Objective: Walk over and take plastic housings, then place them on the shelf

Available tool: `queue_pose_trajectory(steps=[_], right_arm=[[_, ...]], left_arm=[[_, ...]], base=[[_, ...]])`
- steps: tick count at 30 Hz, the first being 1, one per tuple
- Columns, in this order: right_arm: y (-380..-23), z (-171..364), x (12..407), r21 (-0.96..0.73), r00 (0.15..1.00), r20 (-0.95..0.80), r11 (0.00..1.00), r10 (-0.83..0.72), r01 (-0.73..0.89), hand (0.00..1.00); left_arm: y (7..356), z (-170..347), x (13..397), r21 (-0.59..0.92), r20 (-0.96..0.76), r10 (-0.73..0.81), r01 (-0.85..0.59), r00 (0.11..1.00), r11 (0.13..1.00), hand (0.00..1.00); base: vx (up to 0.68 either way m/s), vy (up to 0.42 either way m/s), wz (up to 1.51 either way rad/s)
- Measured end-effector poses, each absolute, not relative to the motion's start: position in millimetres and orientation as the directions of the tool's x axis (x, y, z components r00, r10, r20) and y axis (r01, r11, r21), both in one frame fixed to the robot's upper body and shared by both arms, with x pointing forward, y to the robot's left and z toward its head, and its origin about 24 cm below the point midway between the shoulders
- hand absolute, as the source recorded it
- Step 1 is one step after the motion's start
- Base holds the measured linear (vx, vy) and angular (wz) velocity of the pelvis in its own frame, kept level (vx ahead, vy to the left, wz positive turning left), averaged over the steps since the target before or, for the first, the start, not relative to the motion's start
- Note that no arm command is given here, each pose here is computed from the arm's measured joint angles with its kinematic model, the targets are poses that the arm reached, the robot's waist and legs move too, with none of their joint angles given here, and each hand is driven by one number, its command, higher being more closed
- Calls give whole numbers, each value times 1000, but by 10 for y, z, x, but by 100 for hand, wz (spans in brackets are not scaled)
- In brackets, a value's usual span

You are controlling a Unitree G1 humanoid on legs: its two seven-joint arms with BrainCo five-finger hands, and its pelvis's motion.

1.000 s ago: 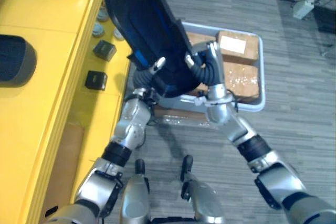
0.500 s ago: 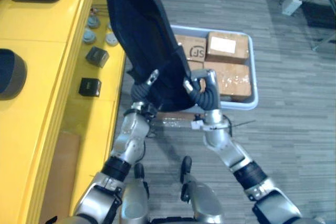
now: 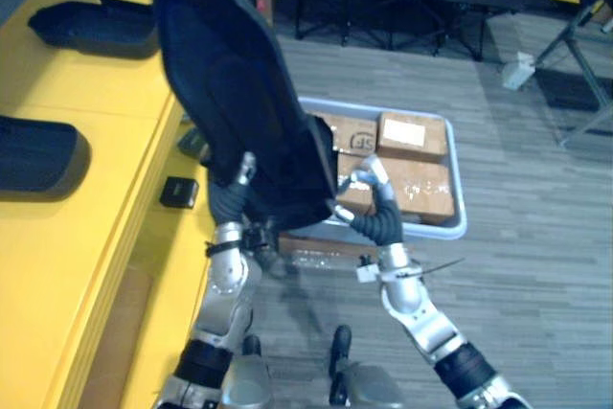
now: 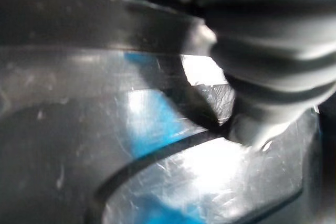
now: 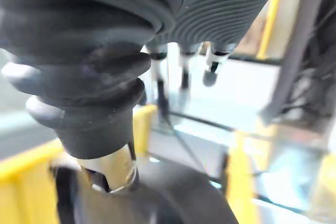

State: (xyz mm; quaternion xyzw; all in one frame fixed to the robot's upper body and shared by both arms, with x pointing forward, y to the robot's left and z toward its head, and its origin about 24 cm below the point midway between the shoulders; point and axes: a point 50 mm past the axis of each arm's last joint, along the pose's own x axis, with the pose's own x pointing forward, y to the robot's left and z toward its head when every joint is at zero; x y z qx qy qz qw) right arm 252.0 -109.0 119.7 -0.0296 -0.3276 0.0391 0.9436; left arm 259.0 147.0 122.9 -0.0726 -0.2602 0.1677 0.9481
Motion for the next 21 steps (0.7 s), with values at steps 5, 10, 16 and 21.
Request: queue_pose_trajectory(steps=[5, 10, 16, 21], right_arm=[[-1431, 1361, 2516, 213, 778, 629, 962, -3, -168, 0], [-1920, 1238, 2318, 386, 780, 596, 920, -194, -66, 0], [-2448, 599, 1879, 447, 813, 321, 834, -486, 323, 0], [-2539, 84, 1490, 464, 806, 65, 733, -588, 497, 0]], left_arm=[[1612, 1203, 2507, -150, 502, 423, -406, 754, 902, 100], [1675, 1239, 2400, -142, 531, 445, -441, 721, 886, 100], [1841, 1161, 2192, -216, 489, 501, -457, 715, 863, 100], [1888, 1014, 1993, -257, 409, 500, -429, 764, 866, 100]], base=[[-13, 6, -3], [-13, 22, -10], [34, 22, -21], [-10, 15, -12]])
